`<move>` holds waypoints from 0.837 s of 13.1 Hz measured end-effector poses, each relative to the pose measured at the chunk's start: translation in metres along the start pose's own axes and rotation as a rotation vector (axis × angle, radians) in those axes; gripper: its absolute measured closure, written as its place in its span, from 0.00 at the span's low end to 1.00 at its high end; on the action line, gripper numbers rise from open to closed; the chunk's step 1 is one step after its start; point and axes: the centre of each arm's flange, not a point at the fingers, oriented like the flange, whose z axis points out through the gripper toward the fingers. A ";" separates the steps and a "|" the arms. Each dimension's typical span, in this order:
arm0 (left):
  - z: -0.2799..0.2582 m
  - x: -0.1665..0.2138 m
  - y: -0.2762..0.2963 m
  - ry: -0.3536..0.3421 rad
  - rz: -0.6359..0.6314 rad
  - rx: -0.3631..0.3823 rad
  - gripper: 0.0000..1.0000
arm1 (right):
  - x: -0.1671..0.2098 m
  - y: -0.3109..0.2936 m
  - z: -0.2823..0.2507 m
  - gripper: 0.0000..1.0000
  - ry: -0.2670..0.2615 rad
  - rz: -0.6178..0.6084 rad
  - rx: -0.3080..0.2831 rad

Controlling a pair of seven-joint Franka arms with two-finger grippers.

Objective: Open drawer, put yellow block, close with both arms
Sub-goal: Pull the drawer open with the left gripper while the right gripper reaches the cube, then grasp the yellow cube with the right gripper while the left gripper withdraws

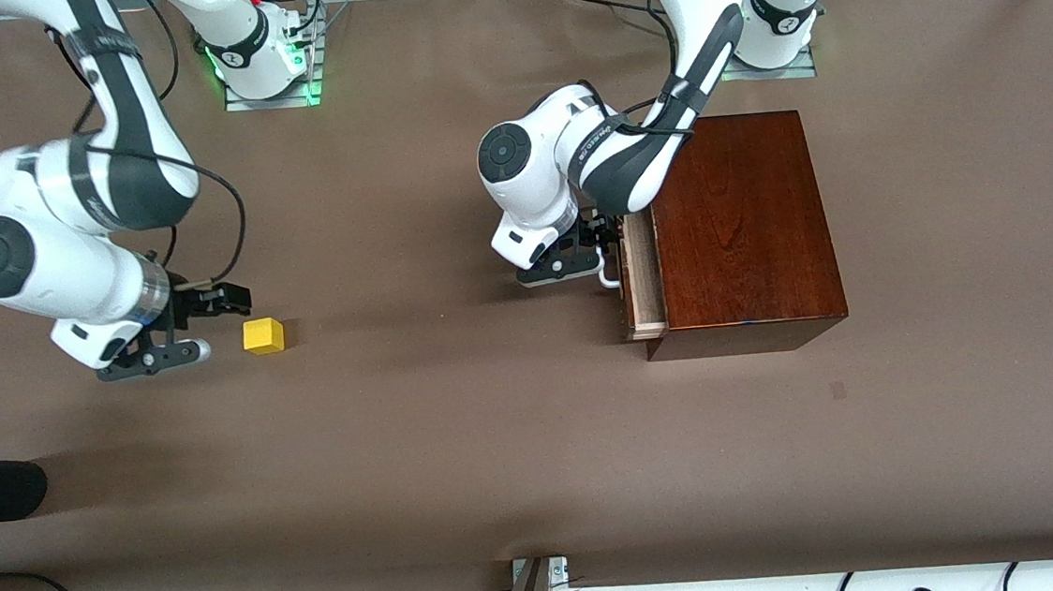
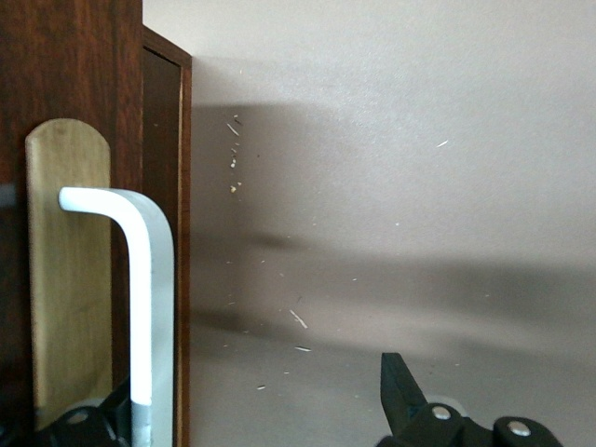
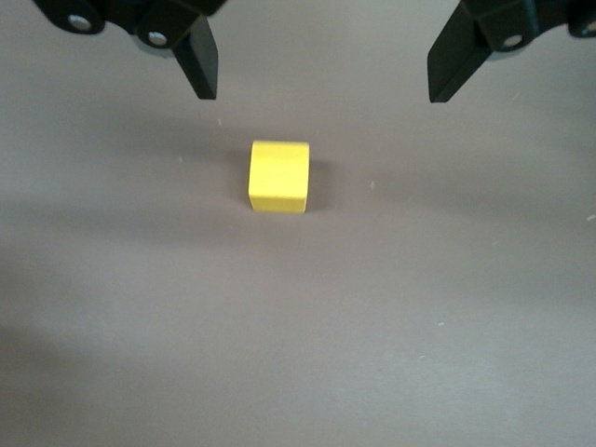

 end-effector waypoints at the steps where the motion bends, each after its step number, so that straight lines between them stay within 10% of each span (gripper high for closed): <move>1: -0.004 0.002 0.002 0.009 -0.009 -0.026 0.00 | 0.002 0.002 0.020 0.00 0.004 0.004 -0.003; 11: -0.015 -0.015 0.026 0.053 0.024 -0.063 0.00 | 0.003 0.028 0.126 0.00 0.030 0.043 -0.016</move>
